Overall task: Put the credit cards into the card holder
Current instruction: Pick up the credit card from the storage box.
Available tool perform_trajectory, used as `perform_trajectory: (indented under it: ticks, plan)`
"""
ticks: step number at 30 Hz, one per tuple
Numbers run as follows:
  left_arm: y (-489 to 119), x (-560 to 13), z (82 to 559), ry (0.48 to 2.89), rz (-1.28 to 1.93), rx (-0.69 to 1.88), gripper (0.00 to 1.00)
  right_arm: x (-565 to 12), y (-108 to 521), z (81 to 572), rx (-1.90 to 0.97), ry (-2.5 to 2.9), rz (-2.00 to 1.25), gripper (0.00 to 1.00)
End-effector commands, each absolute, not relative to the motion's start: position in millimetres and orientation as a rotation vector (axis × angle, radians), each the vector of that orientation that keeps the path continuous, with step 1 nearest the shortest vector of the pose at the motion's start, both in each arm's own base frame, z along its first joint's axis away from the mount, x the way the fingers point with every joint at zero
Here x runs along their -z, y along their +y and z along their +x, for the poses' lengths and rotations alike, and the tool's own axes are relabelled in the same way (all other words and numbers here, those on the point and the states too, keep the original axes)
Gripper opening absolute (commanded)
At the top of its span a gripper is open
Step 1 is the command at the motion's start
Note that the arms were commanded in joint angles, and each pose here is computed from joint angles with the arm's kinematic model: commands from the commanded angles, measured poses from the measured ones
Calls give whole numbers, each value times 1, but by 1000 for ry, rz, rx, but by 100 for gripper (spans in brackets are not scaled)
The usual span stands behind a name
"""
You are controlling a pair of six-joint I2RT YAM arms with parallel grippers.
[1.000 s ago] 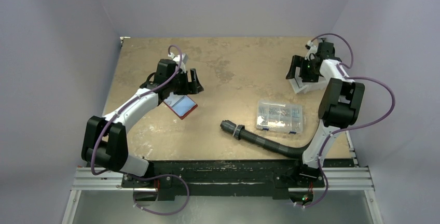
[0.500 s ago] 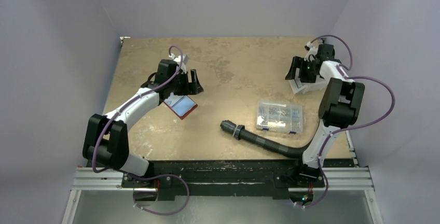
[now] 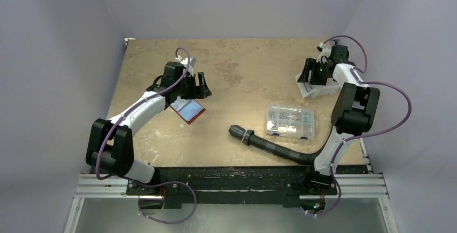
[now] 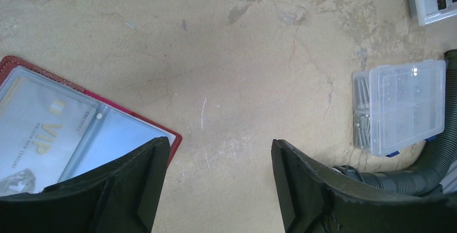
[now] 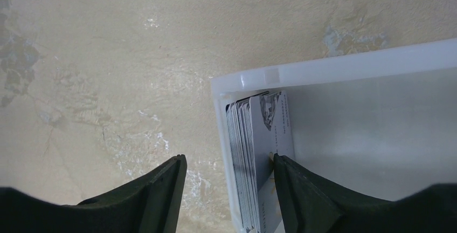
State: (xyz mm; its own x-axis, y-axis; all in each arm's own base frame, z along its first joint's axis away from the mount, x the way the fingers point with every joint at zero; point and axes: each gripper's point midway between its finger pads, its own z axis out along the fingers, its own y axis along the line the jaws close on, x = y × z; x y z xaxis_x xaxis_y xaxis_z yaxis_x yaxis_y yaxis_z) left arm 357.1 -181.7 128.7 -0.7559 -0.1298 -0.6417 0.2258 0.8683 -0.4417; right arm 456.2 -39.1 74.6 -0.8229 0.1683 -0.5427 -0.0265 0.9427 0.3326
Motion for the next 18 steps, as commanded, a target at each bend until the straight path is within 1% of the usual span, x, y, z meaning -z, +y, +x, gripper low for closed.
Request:
perform_trajectory:
  ticks: [1,11,18]
  plan:
    - [-191,-141,365,2284,100,696,73,-101,-32,459,-475,2432,68,67]
    - [-192,-139,365,2288,100,703,73,-95,-33,458,-490,2445,88,49]
    - [-194,-137,364,2294,105,714,73,-96,-36,457,-502,2439,99,43]
